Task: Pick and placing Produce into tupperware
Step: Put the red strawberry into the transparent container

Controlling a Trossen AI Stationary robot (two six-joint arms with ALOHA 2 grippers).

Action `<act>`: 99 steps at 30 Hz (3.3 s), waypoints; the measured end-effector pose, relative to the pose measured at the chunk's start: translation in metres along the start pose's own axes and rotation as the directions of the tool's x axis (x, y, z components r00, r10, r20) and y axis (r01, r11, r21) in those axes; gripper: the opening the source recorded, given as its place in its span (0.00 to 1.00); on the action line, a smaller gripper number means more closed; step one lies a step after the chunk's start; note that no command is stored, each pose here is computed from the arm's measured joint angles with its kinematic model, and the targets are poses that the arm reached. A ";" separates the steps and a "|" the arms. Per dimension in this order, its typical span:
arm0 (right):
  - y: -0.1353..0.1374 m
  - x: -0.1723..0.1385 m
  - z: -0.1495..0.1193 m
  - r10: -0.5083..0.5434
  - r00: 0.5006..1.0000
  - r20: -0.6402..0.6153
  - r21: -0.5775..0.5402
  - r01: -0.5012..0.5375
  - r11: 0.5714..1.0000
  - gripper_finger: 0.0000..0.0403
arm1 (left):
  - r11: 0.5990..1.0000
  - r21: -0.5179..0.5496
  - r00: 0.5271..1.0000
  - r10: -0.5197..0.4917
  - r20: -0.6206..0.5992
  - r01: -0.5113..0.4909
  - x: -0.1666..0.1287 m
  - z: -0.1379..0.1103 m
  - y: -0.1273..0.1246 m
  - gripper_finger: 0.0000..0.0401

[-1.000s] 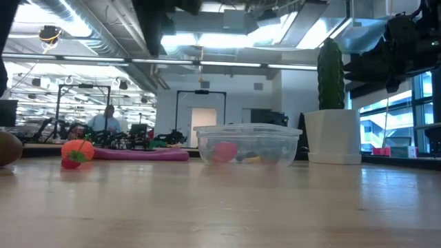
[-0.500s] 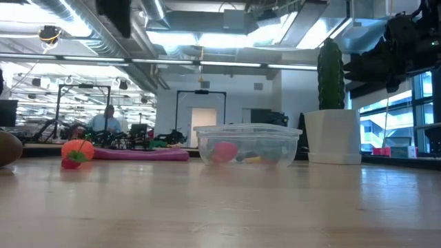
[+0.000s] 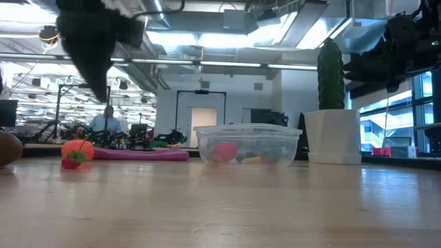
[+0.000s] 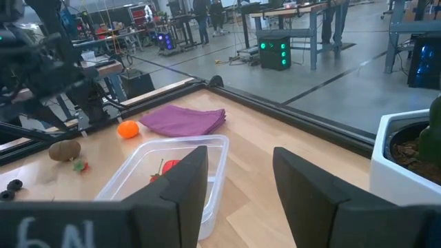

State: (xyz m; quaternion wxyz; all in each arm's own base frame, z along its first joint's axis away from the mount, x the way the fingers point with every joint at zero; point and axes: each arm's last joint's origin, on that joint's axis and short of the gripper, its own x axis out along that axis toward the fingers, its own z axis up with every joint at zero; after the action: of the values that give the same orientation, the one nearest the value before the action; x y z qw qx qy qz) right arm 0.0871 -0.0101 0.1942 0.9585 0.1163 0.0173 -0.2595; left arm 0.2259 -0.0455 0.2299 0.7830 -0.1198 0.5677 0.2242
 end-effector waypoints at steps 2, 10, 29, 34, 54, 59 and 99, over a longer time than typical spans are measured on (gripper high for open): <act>0.000 0.000 0.000 0.000 1.000 0.000 0.000 0.000 1.000 0.42 | 1.000 0.005 1.000 0.004 -0.005 -0.004 0.009 -0.005 0.001 0.59; 0.000 0.000 0.000 0.000 1.000 0.000 0.000 0.000 1.000 0.42 | 0.994 0.088 0.994 -0.050 -0.101 0.059 0.028 -0.021 0.003 0.57; 0.000 0.000 0.000 0.000 1.000 0.000 -0.001 0.000 1.000 0.42 | 0.838 0.519 0.984 -0.171 -0.044 0.169 0.029 -0.030 -0.021 0.53; 0.000 0.000 0.000 0.000 1.000 -0.001 -0.002 0.000 1.000 0.42 | 0.872 0.463 0.987 -0.136 -0.080 0.158 0.042 -0.036 -0.021 0.53; 0.000 0.000 0.000 -0.001 1.000 -0.004 -0.002 0.001 1.000 0.42 | 0.873 0.471 0.988 -0.065 -0.142 0.126 0.082 -0.038 -0.035 0.53; 0.000 0.000 0.000 -0.001 1.000 -0.004 -0.002 0.001 1.000 0.42 | 0.873 0.471 0.987 -0.064 -0.145 0.126 0.083 -0.038 -0.035 0.52; 0.000 0.000 0.001 0.002 1.000 0.007 0.005 -0.002 1.000 0.42 | 0.742 0.385 0.762 -0.633 0.133 0.549 0.014 0.104 -0.029 0.29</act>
State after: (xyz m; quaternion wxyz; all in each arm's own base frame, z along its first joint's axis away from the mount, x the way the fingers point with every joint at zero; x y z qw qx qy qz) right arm 0.0872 -0.0101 0.1950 0.9585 0.1180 0.0133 -0.2592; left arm 0.3302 -0.0214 0.2484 0.8880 -0.1355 0.4225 -0.1207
